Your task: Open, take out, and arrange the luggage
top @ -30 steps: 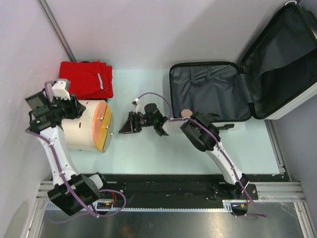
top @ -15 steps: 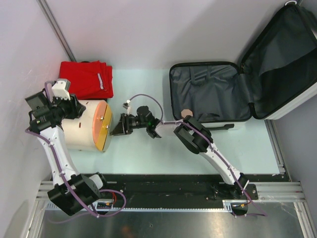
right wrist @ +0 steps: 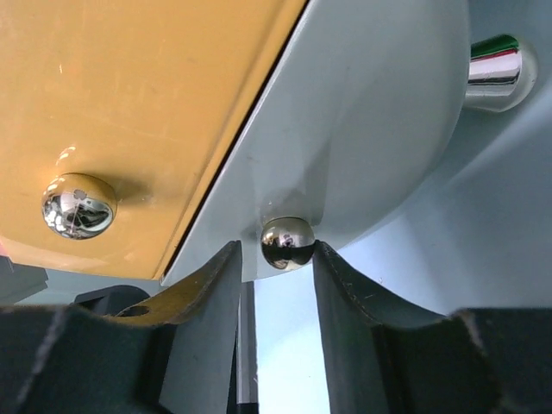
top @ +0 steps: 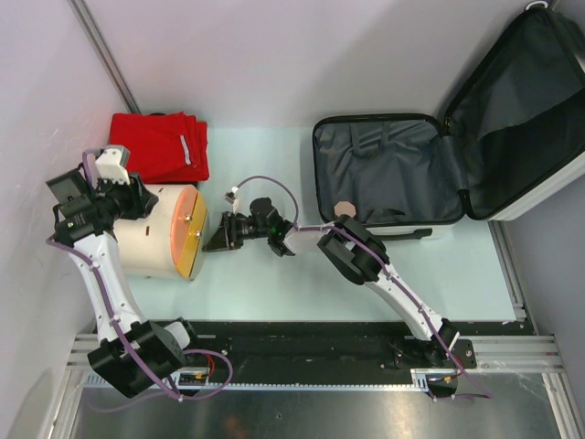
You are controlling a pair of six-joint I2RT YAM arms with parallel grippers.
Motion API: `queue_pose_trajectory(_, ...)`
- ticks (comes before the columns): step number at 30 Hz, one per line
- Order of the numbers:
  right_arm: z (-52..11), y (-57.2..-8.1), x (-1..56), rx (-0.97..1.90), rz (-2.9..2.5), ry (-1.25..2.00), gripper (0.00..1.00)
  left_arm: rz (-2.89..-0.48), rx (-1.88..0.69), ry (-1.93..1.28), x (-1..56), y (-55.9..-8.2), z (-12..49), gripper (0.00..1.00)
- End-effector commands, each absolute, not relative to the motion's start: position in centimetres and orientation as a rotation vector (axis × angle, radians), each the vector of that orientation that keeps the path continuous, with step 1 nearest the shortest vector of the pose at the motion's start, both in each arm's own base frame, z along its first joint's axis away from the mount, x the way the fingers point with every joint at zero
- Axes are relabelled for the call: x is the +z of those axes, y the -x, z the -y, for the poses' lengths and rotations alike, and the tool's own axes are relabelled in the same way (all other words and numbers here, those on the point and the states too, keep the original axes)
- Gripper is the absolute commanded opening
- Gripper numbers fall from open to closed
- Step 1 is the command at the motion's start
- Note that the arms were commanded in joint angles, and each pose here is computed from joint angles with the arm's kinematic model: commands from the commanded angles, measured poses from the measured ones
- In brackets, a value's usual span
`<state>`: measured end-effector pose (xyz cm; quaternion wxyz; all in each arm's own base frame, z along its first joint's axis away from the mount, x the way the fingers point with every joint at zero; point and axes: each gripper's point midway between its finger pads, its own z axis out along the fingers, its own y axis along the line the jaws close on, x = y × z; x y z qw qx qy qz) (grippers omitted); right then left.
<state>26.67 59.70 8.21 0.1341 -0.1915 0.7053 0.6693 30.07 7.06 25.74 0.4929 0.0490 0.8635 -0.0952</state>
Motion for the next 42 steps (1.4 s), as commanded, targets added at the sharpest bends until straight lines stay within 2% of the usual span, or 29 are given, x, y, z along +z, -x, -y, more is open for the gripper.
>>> queue_pose_trajectory(1,-60.6,-27.6,9.7,1.939,-1.957,0.565,0.42,-2.492,-0.376,0.118,17.4,-24.1,-5.7,0.43)
queue_pose_trajectory(5,-61.0,-28.1,10.3,1.936,-1.939,0.554,0.34,-2.496,-0.379,0.119,17.3,-24.1,-5.7,0.43)
queue_pose_trajectory(8,-60.6,-27.9,10.4,1.945,-1.946,0.555,0.19,-2.499,-0.383,0.119,17.2,-24.1,-5.7,0.43)
queue_pose_trajectory(11,-59.5,-28.0,11.6,1.951,-1.924,0.559,0.11,-2.502,-0.39,0.121,17.1,-24.1,-5.7,0.43)
queue_pose_trajectory(12,-58.7,-27.8,10.7,1.932,-1.959,0.55,0.1,-2.503,-0.394,0.123,17.0,-24.1,-5.7,0.43)
queue_pose_trajectory(14,-57.4,-28.5,12.2,1.907,-1.931,0.546,0.04,-2.503,-0.399,0.121,17.0,-24.2,-5.6,0.43)
queue_pose_trajectory(18,-54.4,-28.4,11.1,1.881,-1.996,0.529,0.01,-2.503,-0.401,0.123,16.8,-24.3,-5.7,0.43)
queue_pose_trajectory(21,-53.4,-28.2,10.7,1.868,-2.024,0.549,0.08,-2.506,-0.404,0.124,16.6,-24.3,-5.7,0.43)
queue_pose_trajectory(22,-53.1,-28.1,10.3,1.866,-2.045,0.543,0.13,-2.508,-0.41,0.126,16.5,-24.3,-5.6,0.43)
queue_pose_trajectory(23,-53.0,-28.1,10.2,1.861,-2.055,0.539,0.36,-2.509,-0.407,0.126,16.5,-24.3,-5.7,0.43)
queue_pose_trajectory(29,-50.0,-31.5,13.5,1.713,-2.041,0.533,0.65,-2.508,-0.412,0.124,16.5,-24.3,-5.6,0.43)
queue_pose_trajectory(33,-44.5,-35.5,16.5,1.47,-2.105,0.528,0.67,-2.505,-0.415,0.124,16.6,-24.4,-5.6,0.43)
queue_pose_trajectory(34,-43.1,-36.3,19.1,1.412,-2.066,0.555,0.67,-2.501,-0.409,0.122,16.8,-24.4,-5.7,0.43)
queue_pose_trajectory(38,-35.4,-42.2,22.9,1.004,-1.999,0.695,0.74,-2.496,-0.409,0.127,17.0,-24.7,-5.8,0.43)
queue_pose_trajectory(41,-27.7,-46.3,21.0,0.663,-2.112,0.722,0.78,-2.491,-0.431,0.133,17.1,-24.8,-5.5,0.43)
queue_pose_trajectory(42,-25.8,-46.0,19.7,0.622,-2.193,0.708,0.78,-2.49,-0.436,0.136,17.1,-24.8,-5.5,0.43)
